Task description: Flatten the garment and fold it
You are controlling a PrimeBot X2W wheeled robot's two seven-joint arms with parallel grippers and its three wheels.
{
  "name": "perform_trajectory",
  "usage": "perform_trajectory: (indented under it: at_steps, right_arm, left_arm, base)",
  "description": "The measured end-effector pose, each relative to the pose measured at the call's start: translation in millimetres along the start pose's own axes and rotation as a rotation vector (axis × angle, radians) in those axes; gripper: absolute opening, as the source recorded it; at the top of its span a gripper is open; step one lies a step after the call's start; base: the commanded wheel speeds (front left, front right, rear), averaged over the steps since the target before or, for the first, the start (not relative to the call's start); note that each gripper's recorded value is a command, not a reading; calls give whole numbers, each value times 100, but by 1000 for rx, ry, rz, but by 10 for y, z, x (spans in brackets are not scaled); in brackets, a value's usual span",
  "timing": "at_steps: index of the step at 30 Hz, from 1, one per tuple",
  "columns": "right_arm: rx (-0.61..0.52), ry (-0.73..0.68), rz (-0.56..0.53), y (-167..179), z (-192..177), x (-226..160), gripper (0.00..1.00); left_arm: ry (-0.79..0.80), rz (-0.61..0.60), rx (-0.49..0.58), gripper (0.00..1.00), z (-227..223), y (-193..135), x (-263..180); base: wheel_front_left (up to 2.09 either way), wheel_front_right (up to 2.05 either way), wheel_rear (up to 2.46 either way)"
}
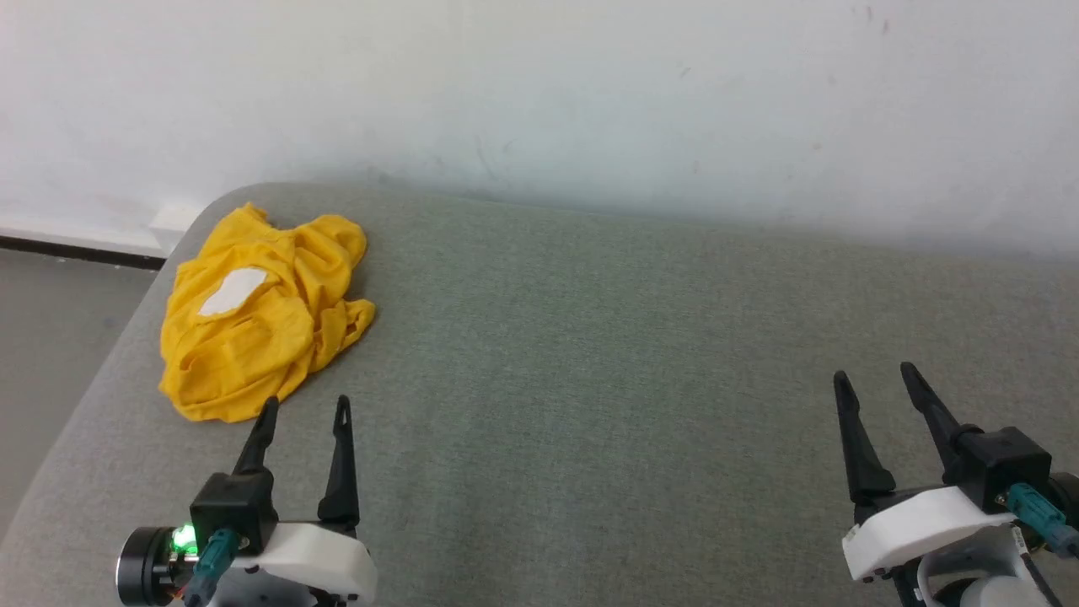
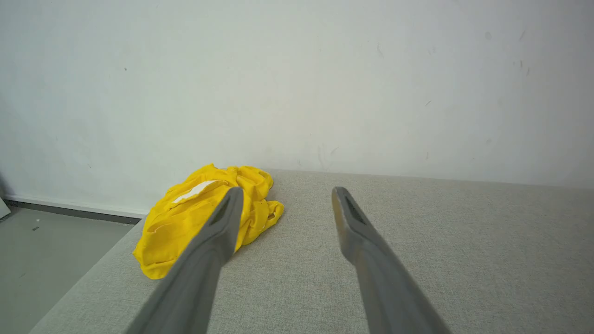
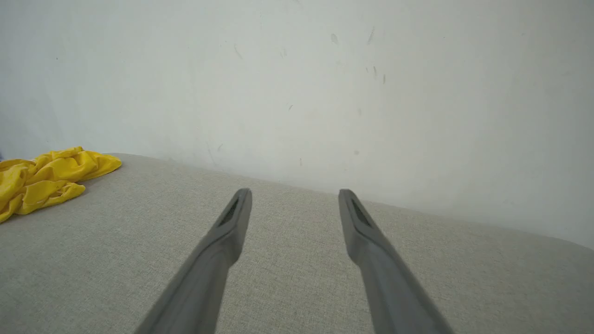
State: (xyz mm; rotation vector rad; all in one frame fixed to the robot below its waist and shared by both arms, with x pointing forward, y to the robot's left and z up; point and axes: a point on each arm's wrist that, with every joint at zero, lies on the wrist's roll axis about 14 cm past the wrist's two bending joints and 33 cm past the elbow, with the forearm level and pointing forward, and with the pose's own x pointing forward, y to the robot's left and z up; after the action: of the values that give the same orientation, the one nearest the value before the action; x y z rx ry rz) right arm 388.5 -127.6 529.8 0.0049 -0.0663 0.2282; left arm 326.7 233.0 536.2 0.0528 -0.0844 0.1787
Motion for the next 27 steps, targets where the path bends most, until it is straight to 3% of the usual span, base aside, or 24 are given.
perform_trajectory:
  at_steps: [27]
  right_arm:
    - [56, -41, 240, 821, 38, 279, 100]
  left_arm:
    - [-36, 231, 13, 100, 39, 696, -578]
  base:
    - [0, 0, 0]
